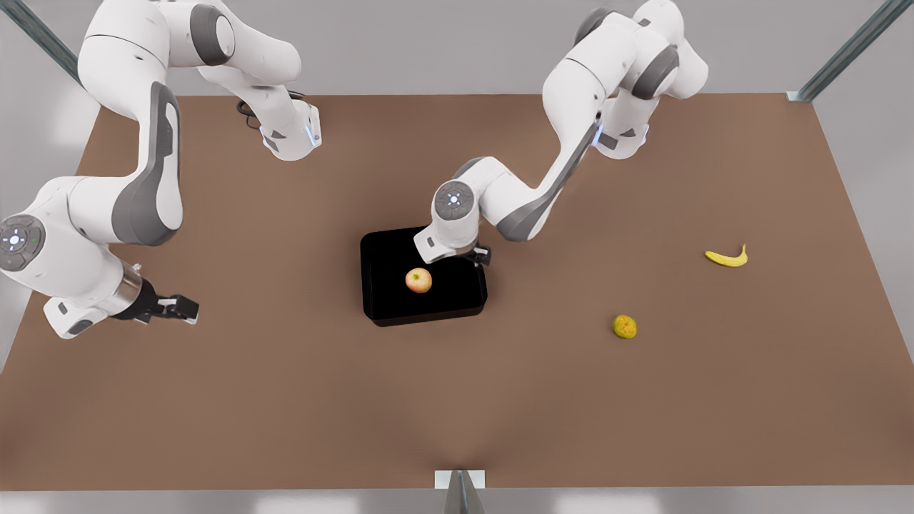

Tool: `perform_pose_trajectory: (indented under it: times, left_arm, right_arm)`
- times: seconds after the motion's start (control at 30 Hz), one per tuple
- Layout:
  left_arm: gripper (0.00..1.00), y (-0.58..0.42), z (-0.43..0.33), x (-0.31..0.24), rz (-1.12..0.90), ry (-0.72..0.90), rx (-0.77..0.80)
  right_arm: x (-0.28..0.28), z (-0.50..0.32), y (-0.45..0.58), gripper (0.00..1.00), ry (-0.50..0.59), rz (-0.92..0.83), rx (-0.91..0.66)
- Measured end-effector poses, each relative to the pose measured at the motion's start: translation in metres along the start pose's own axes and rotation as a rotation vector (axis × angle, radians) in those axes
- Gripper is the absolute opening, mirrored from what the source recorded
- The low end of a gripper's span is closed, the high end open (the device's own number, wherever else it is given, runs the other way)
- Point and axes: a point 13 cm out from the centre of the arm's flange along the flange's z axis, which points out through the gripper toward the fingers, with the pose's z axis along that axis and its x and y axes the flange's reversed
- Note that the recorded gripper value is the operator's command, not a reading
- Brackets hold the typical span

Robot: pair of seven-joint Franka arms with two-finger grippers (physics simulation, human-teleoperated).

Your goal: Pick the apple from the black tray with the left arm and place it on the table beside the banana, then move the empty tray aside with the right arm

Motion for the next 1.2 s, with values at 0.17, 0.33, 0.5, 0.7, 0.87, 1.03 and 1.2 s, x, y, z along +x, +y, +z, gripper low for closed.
perform_pose_trajectory:
  times: [0.17,0.33,0.5,0.7,0.87,1.03,1.2]
  left_arm:
    - [1.00,-0.039,0.044,-0.009,-0.133,-0.077,0.008]
    - [1.00,-0.048,0.078,-0.031,-0.278,-0.135,0.049]
    - [1.00,-0.075,0.074,-0.077,-0.365,-0.252,0.133]
    - [1.00,-0.095,0.107,-0.059,-0.378,-0.271,0.094]
    - [1.00,-0.085,0.124,-0.041,-0.373,-0.274,0.031]
    - [1.00,-0.086,0.125,-0.045,-0.402,-0.290,0.038]
    - [1.00,-0.093,0.125,-0.048,-0.433,-0.309,0.067]
  right_arm:
    - [0.008,0.002,0.000,1.00,0.033,0.000,0.001]
    - [0.011,0.004,0.001,1.00,0.050,-0.003,0.002]
    - [0.013,0.006,0.001,1.00,0.057,-0.004,0.002]
    - [0.014,0.006,0.001,1.00,0.061,-0.004,0.002]
    - [0.014,0.007,0.001,1.00,0.062,-0.004,0.002]
    - [0.014,0.007,0.001,1.00,0.062,-0.004,0.002]
    - [0.014,0.007,0.001,1.00,0.062,-0.004,0.002]
